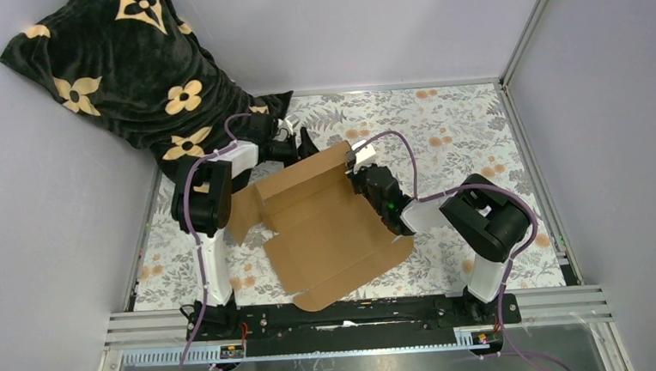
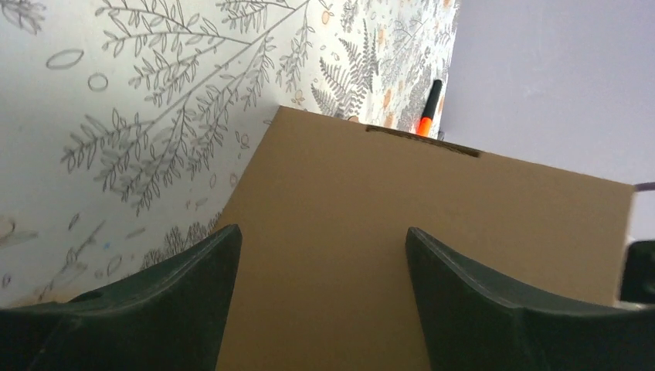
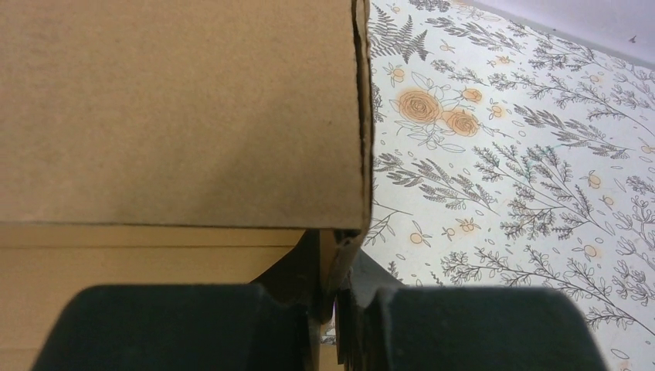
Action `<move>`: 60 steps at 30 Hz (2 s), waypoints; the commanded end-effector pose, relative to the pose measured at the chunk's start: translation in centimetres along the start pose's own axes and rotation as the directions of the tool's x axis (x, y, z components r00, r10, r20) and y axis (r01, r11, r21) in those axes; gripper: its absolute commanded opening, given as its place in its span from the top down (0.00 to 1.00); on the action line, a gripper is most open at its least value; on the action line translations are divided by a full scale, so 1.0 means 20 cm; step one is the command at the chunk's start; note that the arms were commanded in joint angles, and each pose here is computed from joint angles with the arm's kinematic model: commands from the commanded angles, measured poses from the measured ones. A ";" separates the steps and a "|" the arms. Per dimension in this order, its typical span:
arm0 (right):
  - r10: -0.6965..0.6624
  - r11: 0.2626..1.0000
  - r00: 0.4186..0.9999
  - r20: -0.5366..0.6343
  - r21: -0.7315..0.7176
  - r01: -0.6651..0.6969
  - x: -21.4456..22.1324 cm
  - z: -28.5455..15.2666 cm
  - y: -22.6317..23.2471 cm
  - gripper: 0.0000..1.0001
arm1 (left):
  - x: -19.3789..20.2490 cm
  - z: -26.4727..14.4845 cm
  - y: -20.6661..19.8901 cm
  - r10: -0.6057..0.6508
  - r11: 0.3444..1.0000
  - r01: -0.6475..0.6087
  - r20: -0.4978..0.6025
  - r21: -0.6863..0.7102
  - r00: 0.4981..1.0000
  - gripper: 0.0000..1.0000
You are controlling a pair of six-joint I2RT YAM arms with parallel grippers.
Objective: Fold the paper box
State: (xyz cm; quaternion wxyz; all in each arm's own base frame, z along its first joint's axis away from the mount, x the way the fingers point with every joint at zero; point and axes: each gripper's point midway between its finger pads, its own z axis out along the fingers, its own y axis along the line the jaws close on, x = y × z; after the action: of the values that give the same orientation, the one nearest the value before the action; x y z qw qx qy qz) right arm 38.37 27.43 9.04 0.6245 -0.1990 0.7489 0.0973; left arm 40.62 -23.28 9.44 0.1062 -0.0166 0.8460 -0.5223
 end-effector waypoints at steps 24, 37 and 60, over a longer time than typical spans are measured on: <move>-0.138 0.959 0.988 -0.068 0.242 0.150 0.04 0.20 -0.25 1.00 | 0.09 0.19 -0.06 0.059 0.993 -0.049 -0.094 0.106 0.994 0.16; -0.139 0.943 0.988 -0.066 0.296 0.153 0.04 0.21 -0.30 1.00 | 0.11 0.19 -0.11 0.076 0.990 -0.062 -0.109 0.130 0.991 0.16; -0.012 0.982 0.960 -0.278 0.179 0.064 0.01 -0.11 -0.43 1.00 | -0.19 -0.24 -0.33 0.123 0.987 -0.137 0.146 0.085 0.982 0.16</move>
State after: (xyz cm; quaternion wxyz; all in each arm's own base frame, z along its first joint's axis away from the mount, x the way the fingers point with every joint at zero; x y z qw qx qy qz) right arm 41.28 21.68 10.85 0.5656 -0.1743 0.8057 0.0246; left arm 42.69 -23.46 12.88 0.1570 -0.0011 0.8274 -0.5393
